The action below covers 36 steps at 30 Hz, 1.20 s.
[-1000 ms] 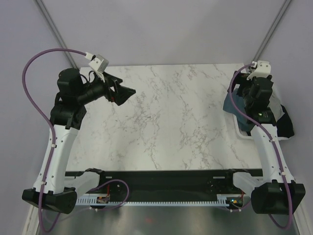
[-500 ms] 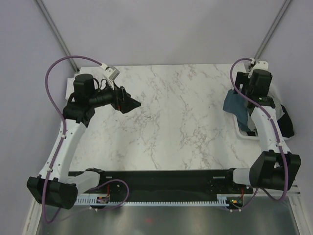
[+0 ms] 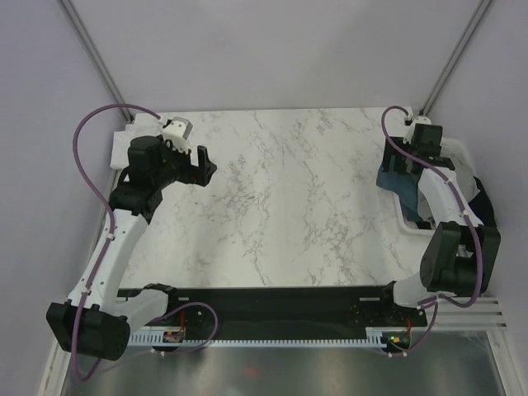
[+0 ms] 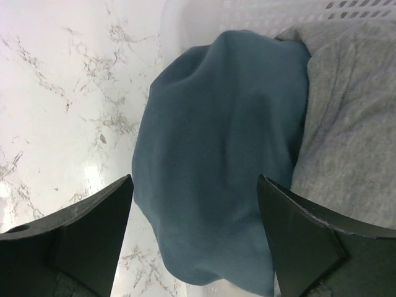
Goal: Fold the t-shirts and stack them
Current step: Grab the tshirt from the pile
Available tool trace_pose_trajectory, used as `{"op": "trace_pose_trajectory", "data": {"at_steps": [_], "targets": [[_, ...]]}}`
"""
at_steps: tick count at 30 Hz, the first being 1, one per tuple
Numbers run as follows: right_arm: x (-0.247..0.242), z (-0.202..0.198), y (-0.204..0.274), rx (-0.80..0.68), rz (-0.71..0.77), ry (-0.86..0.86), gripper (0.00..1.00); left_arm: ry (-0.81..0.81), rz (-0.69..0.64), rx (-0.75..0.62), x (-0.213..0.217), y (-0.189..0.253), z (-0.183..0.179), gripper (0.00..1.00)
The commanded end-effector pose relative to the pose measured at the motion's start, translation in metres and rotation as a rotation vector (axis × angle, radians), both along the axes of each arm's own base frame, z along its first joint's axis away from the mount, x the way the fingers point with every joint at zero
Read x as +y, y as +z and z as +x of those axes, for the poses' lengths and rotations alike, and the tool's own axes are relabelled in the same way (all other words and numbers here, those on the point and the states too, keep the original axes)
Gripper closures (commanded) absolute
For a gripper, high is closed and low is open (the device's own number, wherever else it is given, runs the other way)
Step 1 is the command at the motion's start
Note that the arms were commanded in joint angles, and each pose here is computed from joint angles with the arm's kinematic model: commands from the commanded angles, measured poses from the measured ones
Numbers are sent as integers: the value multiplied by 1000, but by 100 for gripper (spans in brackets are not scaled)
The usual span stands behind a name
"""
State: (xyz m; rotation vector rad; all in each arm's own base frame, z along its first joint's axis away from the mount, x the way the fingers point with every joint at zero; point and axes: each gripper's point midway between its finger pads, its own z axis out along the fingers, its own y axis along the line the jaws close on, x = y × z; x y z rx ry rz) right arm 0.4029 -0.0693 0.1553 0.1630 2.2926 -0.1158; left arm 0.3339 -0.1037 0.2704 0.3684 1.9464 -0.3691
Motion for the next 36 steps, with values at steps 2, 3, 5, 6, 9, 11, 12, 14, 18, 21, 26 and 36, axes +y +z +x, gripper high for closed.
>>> {"op": "trace_pose_trajectory", "data": {"at_steps": [2,3,5,6,9,11,12,14,18,21,26,36], "targets": [[6,7,3,2,35,29,15,38,34,-84,9,15,10,4],[6,7,1,9,35,30,17,40,35,-81,9,14,10,4],[8,6,-1,15,45,41,26,40,30,-82,8,16,10,4],[10,6,-2,14,48,50,29,41,29,-82,8,16,10,4],[13,6,-2,12,63,64,43,42,26,-79,8,16,11,4],[14,6,-1,12,69,71,54,45,23,-77,8,17,12,5],[13,6,-1,11,69,71,57,43,24,-73,8,15,12,5],[12,6,2,3,68,70,70,45,19,-72,8,16,11,5],[12,4,7,-11,60,75,91,53,22,-73,9,16,11,5],[11,3,14,-27,51,72,100,63,27,-72,11,13,12,5],[9,10,82,-197,-9,105,100,101,34,-50,17,-5,13,5],[63,-2,305,-629,34,369,100,140,37,135,17,-61,19,5]]}}
